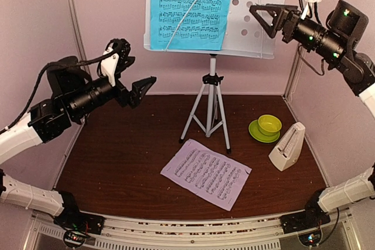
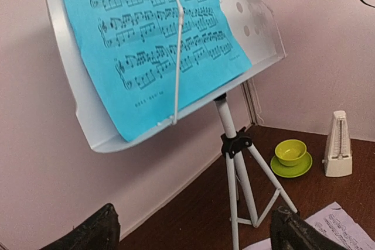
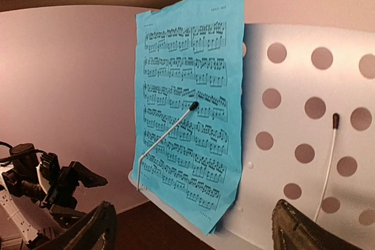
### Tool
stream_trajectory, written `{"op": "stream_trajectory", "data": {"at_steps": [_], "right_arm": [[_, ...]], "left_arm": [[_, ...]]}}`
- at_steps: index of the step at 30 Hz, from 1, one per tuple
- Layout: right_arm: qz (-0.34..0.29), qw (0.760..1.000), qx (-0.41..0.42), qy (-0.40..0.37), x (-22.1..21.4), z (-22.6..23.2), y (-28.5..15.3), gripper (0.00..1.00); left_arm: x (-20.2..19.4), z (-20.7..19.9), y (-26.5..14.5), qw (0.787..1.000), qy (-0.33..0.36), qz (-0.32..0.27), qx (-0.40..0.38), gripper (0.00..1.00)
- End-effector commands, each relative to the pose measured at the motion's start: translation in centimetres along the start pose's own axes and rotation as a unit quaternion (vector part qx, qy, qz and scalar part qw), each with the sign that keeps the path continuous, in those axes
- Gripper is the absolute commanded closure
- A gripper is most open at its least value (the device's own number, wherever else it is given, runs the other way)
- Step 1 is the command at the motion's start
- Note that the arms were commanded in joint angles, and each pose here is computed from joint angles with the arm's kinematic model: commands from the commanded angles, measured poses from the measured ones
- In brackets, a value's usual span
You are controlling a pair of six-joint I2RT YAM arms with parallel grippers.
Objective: Set up the instrument practice props
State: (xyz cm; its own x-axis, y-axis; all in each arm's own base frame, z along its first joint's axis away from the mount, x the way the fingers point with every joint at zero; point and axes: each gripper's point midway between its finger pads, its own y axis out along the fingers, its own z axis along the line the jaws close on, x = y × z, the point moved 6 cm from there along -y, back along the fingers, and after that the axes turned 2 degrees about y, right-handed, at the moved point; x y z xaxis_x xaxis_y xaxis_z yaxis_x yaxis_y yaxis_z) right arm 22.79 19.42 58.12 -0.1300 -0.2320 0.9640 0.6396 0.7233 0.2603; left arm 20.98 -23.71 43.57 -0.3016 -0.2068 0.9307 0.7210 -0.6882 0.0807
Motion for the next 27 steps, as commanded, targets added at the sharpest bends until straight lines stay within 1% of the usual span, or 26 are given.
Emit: {"op": "stream_trajectory", "data": {"at_steps": [1,3,4,7,10,13,16,19,21,27], "right_arm": [[0.056,0.998,0.005,0.042,-3.7,0.9,-2.6,0.09],[0.083,0.995,0.004,0.056,-5.9,1.2,-4.0,0.10],[0.104,0.992,0.002,0.067,-7.7,1.2,-4.7,0.11],[0.133,0.987,-0.009,0.094,-11.3,1.6,-6.8,0.12],[0.170,0.979,-0.014,0.115,-15.4,2.1,-8.4,0.14],[0.214,0.968,-0.016,0.130,-19.6,2.7,-9.3,0.15],[0.272,0.952,-0.021,0.137,-24.5,2.8,-9.8,0.16],[0.325,0.935,-0.026,0.141,-29.5,2.8,-10.2,0.16],[0.349,0.925,-0.028,0.147,-32.1,2.8,-10.5,0.17],[0.414,0.898,-0.052,0.143,-37.8,2.6,-10.7,0.18]], "left_arm": [[-3.0,-1.0,-1.1,0.997,-0.060,0.046,-0.011,0.09],[-4.8,-1.8,-1.5,0.994,-0.087,0.068,-0.021,0.09],[-5.8,-2.1,-1.7,0.991,-0.102,0.079,-0.022,0.10],[-9.0,-3.3,-2.3,0.981,-0.157,0.114,-0.023,0.10],[-12.1,-4.5,-2.8,0.965,-0.215,0.147,-0.031,0.09],[-15.0,-5.8,-3.0,0.944,-0.264,0.193,-0.041,0.09],[-18.4,-7.1,-3.3,0.915,-0.316,0.245,-0.055,0.09],[-21.4,-8.1,-3.3,0.877,-0.373,0.293,-0.076,0.09],[-23.1,-8.7,-3.4,0.854,-0.400,0.322,-0.087,0.09],[-26.2,-10.5,-4.4,0.809,-0.457,0.356,-0.097,0.09]]}}
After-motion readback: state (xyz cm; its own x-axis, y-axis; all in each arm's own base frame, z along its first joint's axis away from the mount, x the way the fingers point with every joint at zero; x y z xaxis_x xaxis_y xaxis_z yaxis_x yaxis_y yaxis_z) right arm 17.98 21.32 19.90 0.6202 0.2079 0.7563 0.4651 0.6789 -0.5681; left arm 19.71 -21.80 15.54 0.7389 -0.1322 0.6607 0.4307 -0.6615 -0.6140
